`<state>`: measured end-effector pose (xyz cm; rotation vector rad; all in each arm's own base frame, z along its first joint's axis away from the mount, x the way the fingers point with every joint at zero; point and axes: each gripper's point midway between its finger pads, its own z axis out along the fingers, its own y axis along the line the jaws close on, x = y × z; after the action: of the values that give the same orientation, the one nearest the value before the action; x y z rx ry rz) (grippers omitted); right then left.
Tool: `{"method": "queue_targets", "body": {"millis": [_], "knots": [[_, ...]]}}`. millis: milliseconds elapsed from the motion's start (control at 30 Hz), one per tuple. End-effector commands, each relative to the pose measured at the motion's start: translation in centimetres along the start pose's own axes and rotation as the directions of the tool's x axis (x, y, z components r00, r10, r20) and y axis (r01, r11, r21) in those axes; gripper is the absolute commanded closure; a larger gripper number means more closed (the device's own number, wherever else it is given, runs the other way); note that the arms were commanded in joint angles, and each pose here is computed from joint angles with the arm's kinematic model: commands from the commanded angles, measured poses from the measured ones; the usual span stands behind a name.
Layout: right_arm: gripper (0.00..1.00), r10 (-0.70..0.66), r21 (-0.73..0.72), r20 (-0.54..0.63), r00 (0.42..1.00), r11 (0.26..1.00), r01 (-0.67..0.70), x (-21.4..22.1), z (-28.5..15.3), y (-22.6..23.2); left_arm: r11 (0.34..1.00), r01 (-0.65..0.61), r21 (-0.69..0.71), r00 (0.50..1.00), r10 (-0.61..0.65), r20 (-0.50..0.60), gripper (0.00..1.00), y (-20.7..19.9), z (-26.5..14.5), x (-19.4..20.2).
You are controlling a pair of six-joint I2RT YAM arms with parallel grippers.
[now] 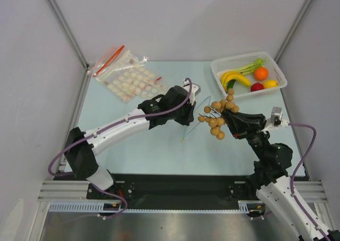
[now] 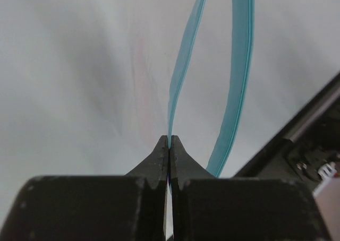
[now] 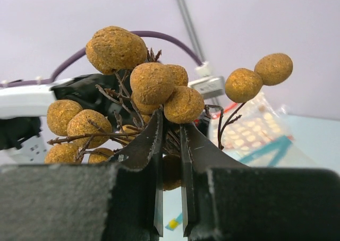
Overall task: Place the food in the zip-top bag and seal the zipper
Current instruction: Place the fake fruit in the zipper food storage bag.
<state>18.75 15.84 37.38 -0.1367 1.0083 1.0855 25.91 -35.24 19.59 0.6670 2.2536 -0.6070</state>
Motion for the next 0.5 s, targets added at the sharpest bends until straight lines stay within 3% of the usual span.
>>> {"method": "queue_targets", "body": {"millis": [0, 467], "knots": [[1.0, -0.005, -0.208, 0.055, 0.998, 0.978, 0.017, -1.9, -0.2, 4.3, 0.976, 0.043, 0.213, 0.999, -0.037, -0.032, 1.0, -4.3, -1.3, -1.1], [1.0, 0.044, -0.394, -0.045, 0.998, 0.917, -0.058, 0.0, 0.2, 6.9, 0.919, 0.032, 0.392, 0.999, -0.031, -0.01, 1.0, -8.4, -5.3, -2.4]]}}
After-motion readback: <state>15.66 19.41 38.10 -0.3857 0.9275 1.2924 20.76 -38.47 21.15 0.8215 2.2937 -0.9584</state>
